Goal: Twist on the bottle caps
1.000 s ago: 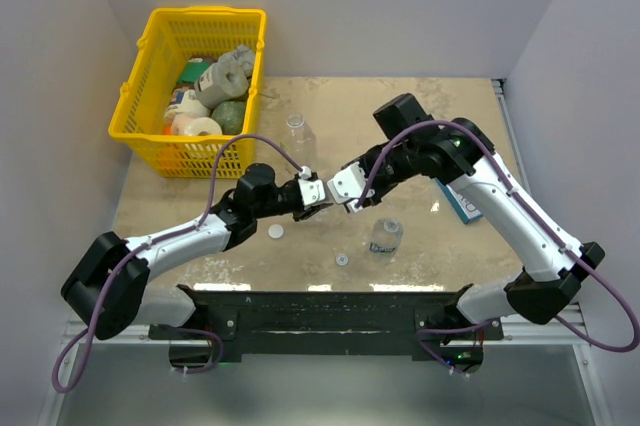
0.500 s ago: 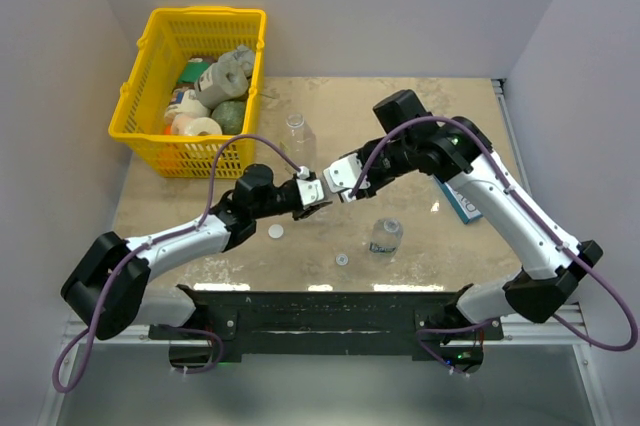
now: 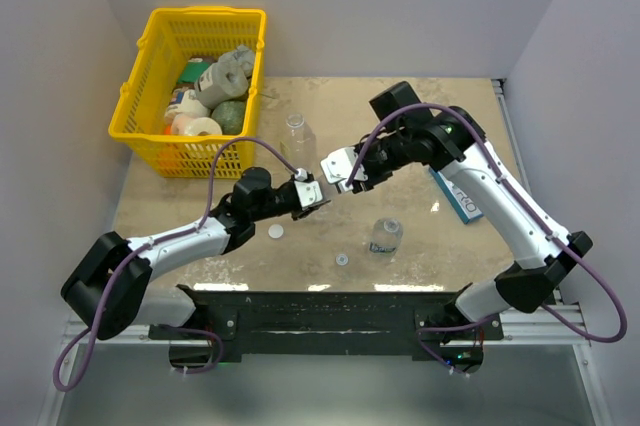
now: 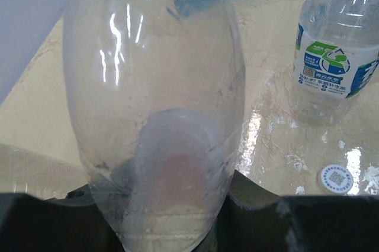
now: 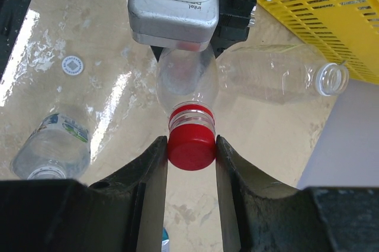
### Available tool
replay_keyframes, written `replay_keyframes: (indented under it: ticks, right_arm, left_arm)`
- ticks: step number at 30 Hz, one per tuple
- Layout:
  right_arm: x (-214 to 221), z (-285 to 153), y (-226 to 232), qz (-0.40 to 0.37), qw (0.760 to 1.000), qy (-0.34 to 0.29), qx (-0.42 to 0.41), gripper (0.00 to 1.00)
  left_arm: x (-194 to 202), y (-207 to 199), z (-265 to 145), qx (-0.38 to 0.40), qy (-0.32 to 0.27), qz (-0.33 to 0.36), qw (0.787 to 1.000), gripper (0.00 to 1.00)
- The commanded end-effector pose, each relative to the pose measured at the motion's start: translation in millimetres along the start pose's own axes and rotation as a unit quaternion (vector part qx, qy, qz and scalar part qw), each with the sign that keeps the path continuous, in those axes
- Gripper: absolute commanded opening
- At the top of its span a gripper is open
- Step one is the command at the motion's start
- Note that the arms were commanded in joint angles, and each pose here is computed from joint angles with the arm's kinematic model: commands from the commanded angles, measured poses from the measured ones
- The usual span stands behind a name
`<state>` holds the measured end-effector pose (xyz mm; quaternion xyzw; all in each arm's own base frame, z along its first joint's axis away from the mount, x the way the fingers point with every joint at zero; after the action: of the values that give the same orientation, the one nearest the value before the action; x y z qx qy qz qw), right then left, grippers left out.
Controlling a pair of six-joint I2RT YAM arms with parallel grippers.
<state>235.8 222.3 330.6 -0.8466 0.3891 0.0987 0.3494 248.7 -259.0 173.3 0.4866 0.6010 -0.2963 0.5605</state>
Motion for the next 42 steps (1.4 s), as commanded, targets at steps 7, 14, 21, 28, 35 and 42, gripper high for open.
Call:
replay_keyframes:
  ticks: [7,14,21,28,35,42]
  right_arm:
    - [-3,4,-18,0.037,0.999,-0.010,0.010,0.00]
    - [-1,5,-26,0.048,0.998,-0.005,0.033,0.00]
    - [0,7,-30,0.068,0.997,-0.009,0.035,0.00]
    - [6,4,-26,0.032,0.999,0.013,0.035,0.00]
    - [10,-1,-24,-0.054,0.997,0.027,0.046,0.00]
    - [4,0,-28,-0.051,0.998,0.010,0.046,0.00]
  left_arm:
    - [-56,5,0,0.010,-0.104,0.096,0.990,0.00]
    - [-57,6,0,0.008,-0.107,0.096,0.990,0.00]
    - [-56,6,0,0.001,-0.108,0.090,0.990,0.00]
    - [-56,13,-3,-0.029,-0.116,0.109,0.987,0.00]
    - [-57,11,-1,-0.020,-0.117,0.119,0.986,0.00]
    - [-54,10,0,-0.011,-0.110,0.116,0.987,0.00]
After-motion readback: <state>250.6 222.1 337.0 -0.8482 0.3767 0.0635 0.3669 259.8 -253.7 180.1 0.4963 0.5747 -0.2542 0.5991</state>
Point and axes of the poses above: each gripper's point midway between its finger pads, its own z axis out along the fingers, its own y axis along the line the jaws close on, x = y × z, the point moved 5 cm from there along -z, back along the fingers, and after that the axes turned 8 degrees about -z, right-handed, at the moved point
